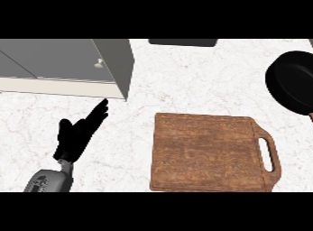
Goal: Pick the lemon from the cutting board and place it in the pot
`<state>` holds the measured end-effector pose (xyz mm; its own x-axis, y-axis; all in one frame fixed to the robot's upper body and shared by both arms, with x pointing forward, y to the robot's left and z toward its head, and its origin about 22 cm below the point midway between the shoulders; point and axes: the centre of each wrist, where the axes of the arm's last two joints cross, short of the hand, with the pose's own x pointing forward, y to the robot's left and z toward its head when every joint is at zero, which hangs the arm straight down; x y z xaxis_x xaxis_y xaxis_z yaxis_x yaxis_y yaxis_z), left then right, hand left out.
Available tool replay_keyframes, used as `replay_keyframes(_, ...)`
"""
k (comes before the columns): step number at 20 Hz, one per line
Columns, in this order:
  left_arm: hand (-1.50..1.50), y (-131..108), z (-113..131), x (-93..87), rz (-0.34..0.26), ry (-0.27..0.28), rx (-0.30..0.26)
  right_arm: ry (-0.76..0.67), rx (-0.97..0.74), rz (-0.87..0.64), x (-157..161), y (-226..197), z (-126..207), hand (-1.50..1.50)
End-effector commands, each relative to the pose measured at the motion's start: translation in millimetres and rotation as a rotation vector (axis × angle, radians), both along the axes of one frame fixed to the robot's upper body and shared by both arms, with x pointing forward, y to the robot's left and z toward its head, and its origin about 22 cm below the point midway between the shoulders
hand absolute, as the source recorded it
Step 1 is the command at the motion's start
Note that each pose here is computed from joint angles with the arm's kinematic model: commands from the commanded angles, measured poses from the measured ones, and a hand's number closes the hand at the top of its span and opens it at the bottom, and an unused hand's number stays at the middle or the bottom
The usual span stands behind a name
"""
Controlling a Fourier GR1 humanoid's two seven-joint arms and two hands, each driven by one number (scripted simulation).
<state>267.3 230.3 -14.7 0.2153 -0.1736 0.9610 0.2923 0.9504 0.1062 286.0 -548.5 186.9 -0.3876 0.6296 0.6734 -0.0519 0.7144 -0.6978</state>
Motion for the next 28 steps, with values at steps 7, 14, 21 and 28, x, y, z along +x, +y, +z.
replay_keyframes(7,0.00,-13.1,-2.7,5.6,-0.032,0.009,0.012,-0.010,-0.092,0.247,12.2,6.2,27.6,1.50)
replay_keyframes(14,0.00,-23.3,1.3,11.4,-0.038,0.003,0.011,0.013,-0.262,0.296,42.3,33.5,17.9,1.50)
replay_keyframes(21,0.00,-11.9,-1.1,8.3,-0.030,0.014,0.016,-0.089,-0.632,0.237,75.6,70.3,-4.2,1.50)
replay_keyframes(28,0.00,-17.5,-3.8,13.7,-0.012,0.020,0.012,0.200,-0.888,0.282,98.2,99.6,-37.7,1.50)
